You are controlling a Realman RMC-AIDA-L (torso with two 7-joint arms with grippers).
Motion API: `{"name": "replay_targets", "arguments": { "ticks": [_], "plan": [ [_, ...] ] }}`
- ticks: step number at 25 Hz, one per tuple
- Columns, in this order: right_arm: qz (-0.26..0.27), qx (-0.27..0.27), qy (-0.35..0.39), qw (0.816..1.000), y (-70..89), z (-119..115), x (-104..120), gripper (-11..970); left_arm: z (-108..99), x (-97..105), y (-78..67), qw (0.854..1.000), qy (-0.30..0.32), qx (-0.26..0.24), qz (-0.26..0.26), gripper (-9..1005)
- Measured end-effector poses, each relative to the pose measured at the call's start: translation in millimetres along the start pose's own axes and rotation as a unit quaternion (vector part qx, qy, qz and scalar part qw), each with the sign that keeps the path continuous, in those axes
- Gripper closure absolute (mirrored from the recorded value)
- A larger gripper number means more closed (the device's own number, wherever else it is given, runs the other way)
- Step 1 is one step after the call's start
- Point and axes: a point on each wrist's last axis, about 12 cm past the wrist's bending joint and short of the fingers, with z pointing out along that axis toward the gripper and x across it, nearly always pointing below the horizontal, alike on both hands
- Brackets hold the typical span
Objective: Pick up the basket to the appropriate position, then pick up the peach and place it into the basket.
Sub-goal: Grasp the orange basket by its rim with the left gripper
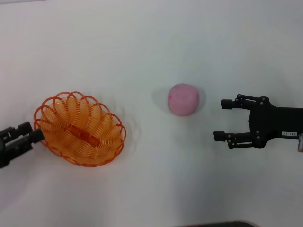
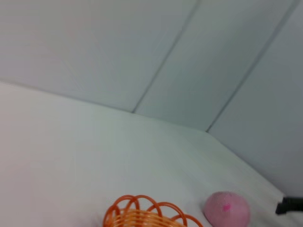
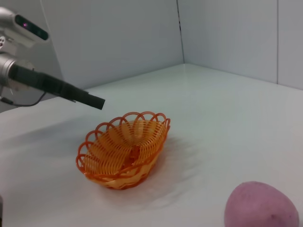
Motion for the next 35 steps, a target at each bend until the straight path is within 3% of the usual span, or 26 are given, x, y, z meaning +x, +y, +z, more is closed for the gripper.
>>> {"name": "replay_targets", "arguments": {
  "ticks": [5,10,18,25,35],
  "plan": [
    [0.001,-0.002,0.0,1.0,-0.2,1,-1,34,1,-18,6.4,0.997,0.01,0.004,-0.071,393],
    [0.003,-0.006,0.0,1.0,-1.1,2,-3,34,4,-30,7.9,0.994,0.017,0.015,-0.103,392],
    [0.0,-0.009,0.0,1.0,-2.6,3,-6,34,0,-44,20.4,0.988,0.036,-0.038,-0.142,398],
    [-0.002,-0.012,0.005,1.0,-5.1,4,-8,35,0,-78,20.7,0.989,0.062,-0.071,-0.115,398],
    [-0.004,-0.012,0.007,1.0,-6.5,4,-9,35,40,-125,14.7,0.976,0.182,-0.117,-0.025,399]
  ]
}}
